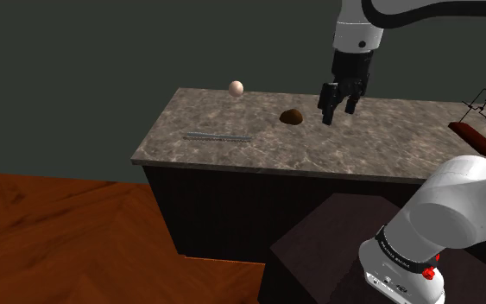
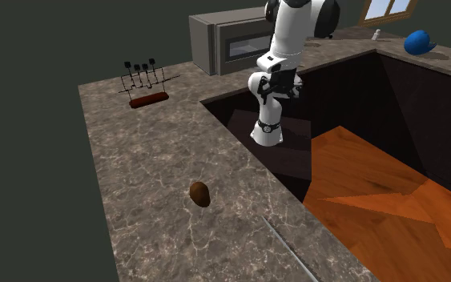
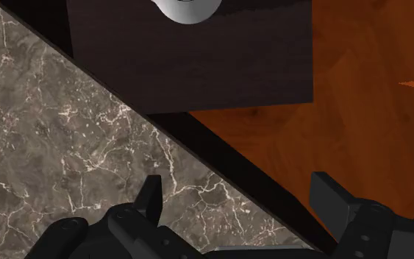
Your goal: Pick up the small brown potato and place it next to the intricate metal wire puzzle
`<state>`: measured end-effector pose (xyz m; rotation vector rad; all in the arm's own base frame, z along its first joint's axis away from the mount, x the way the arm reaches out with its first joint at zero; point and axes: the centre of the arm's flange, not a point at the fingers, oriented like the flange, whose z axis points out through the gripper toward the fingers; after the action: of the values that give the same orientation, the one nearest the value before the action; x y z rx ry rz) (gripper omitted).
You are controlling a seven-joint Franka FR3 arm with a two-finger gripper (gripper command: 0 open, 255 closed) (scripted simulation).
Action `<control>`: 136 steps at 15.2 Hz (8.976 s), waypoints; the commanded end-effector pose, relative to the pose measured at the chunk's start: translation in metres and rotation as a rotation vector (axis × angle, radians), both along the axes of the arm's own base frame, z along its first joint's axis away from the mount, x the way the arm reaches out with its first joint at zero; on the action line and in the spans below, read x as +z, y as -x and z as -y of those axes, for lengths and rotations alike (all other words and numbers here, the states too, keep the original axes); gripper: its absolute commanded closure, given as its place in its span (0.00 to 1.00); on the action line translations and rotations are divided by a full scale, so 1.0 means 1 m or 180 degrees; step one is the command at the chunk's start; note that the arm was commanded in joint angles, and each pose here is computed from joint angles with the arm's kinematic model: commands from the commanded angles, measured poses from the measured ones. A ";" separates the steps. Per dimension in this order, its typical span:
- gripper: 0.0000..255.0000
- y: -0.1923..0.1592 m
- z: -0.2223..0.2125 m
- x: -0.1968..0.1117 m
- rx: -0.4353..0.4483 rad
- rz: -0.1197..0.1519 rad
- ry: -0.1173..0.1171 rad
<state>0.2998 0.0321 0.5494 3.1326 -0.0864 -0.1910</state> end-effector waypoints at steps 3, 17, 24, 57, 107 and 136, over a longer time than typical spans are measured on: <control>0.00 -0.017 0.016 -0.012 0.0142 -0.0028 0.0020; 0.00 -0.153 0.105 -0.095 0.1138 -0.0220 0.0162; 0.00 -0.228 0.134 -0.138 0.1636 -0.0317 0.0232; 1.00 -0.319 0.163 -0.234 0.2264 -0.0438 0.0321; 1.00 -0.319 0.163 0.025 0.2264 -0.0438 0.0321; 1.00 -0.128 0.282 0.085 0.2264 -0.0438 0.0321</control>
<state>0.4427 -0.2427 0.6354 2.8150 0.9540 -0.3669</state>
